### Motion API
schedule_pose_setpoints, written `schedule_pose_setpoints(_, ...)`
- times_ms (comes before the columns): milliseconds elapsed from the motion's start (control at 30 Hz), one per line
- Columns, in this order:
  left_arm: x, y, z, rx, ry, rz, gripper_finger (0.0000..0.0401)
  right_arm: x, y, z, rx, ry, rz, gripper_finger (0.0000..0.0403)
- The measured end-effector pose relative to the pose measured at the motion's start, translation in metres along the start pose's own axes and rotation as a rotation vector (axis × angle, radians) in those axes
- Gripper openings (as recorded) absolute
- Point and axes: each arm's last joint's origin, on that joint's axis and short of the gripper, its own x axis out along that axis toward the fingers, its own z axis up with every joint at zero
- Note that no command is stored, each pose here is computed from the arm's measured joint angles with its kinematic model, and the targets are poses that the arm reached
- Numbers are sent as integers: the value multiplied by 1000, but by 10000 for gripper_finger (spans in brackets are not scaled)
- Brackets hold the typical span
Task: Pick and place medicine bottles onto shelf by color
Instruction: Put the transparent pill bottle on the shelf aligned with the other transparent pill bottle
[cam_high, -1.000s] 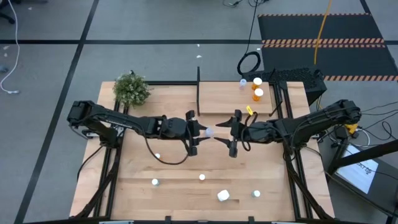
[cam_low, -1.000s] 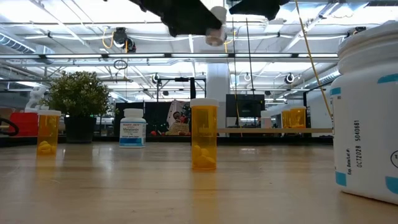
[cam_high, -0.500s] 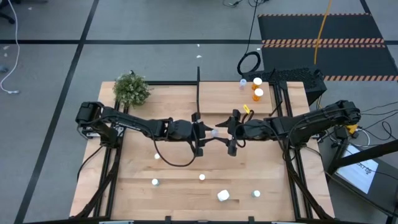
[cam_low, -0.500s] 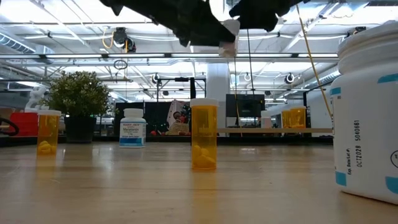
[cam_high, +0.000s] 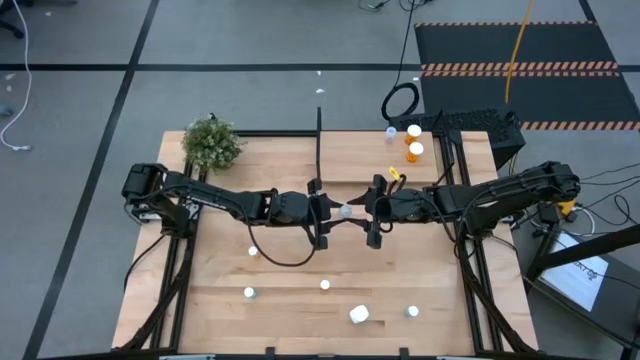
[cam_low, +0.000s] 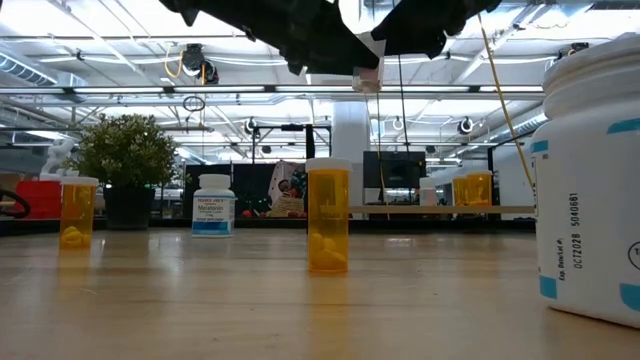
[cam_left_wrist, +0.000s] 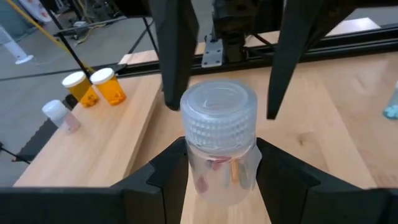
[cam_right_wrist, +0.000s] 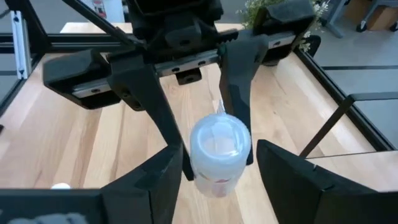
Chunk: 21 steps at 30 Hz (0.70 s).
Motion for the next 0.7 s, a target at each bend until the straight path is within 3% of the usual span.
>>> schedule_pose_setpoints(367, 0, 0, 2, -15, -19, 5, 168, 0, -1, 0, -8, 3, -4, 172)
schedule_pose_setpoints(700, 17, -5, -11, -1, -20, 6, 168, 0, -1, 0, -24, 3, -4, 171)
